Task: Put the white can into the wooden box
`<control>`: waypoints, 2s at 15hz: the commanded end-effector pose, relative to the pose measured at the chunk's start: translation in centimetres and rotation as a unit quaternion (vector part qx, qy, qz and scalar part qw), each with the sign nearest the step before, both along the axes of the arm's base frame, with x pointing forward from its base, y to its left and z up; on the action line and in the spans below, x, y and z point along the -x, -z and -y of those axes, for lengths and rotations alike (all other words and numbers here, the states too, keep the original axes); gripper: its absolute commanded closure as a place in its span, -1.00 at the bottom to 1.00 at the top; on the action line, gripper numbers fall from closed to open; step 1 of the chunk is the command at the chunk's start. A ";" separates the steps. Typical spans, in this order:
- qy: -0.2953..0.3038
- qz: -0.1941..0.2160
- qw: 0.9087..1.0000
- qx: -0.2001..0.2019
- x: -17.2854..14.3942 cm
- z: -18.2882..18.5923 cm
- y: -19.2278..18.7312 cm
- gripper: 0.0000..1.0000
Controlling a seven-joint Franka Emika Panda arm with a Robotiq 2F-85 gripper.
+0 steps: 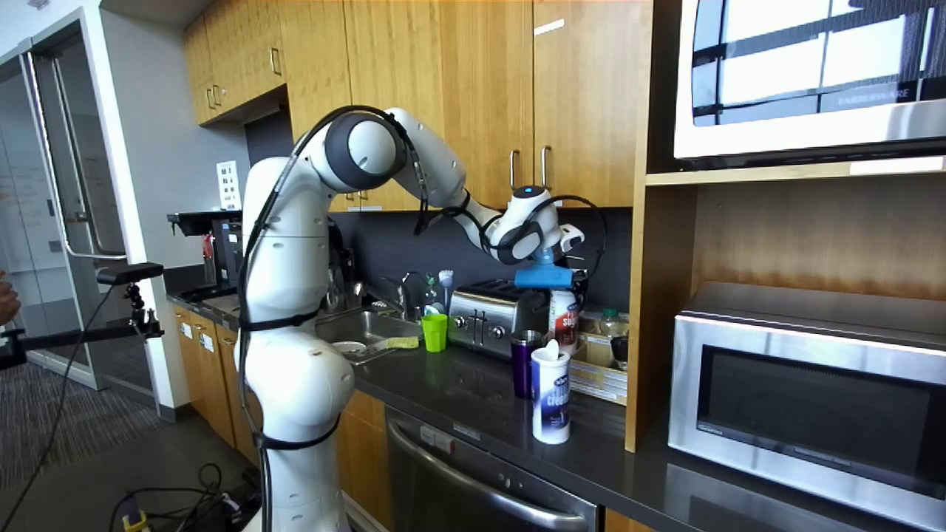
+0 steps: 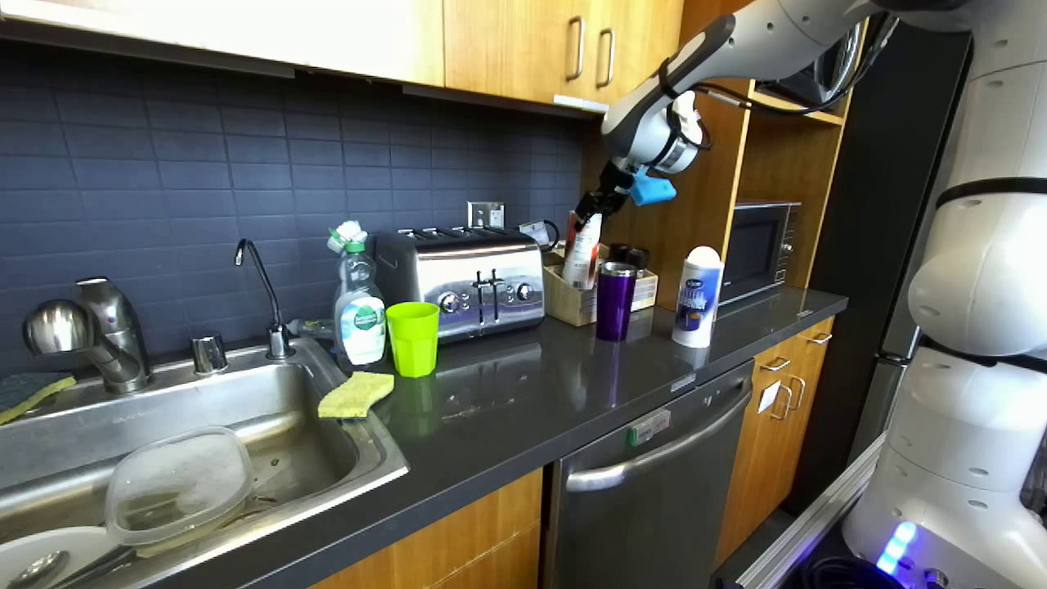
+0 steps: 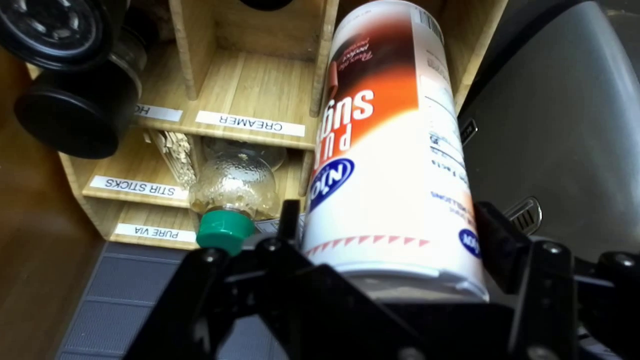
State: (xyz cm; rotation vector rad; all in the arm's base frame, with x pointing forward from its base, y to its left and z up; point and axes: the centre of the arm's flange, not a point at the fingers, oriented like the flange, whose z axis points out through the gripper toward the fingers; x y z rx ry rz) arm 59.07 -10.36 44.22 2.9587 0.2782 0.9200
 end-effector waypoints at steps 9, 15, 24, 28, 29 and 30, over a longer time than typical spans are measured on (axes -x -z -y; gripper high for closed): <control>-0.009 0.013 1.000 0.011 0.1 0.4 0.7 -0.19; -0.004 0.020 1.000 0.017 0.1 0.3 1.6 -0.19; -0.002 0.025 0.999 0.032 0.4 0.1 3.3 -0.19; -0.001 0.024 0.999 0.037 0.7 0.0 4.0 -0.19; -0.002 0.024 0.999 0.038 0.7 0.0 4.2 -0.19; -0.003 0.024 0.999 0.040 0.8 -0.1 4.4 -0.19</control>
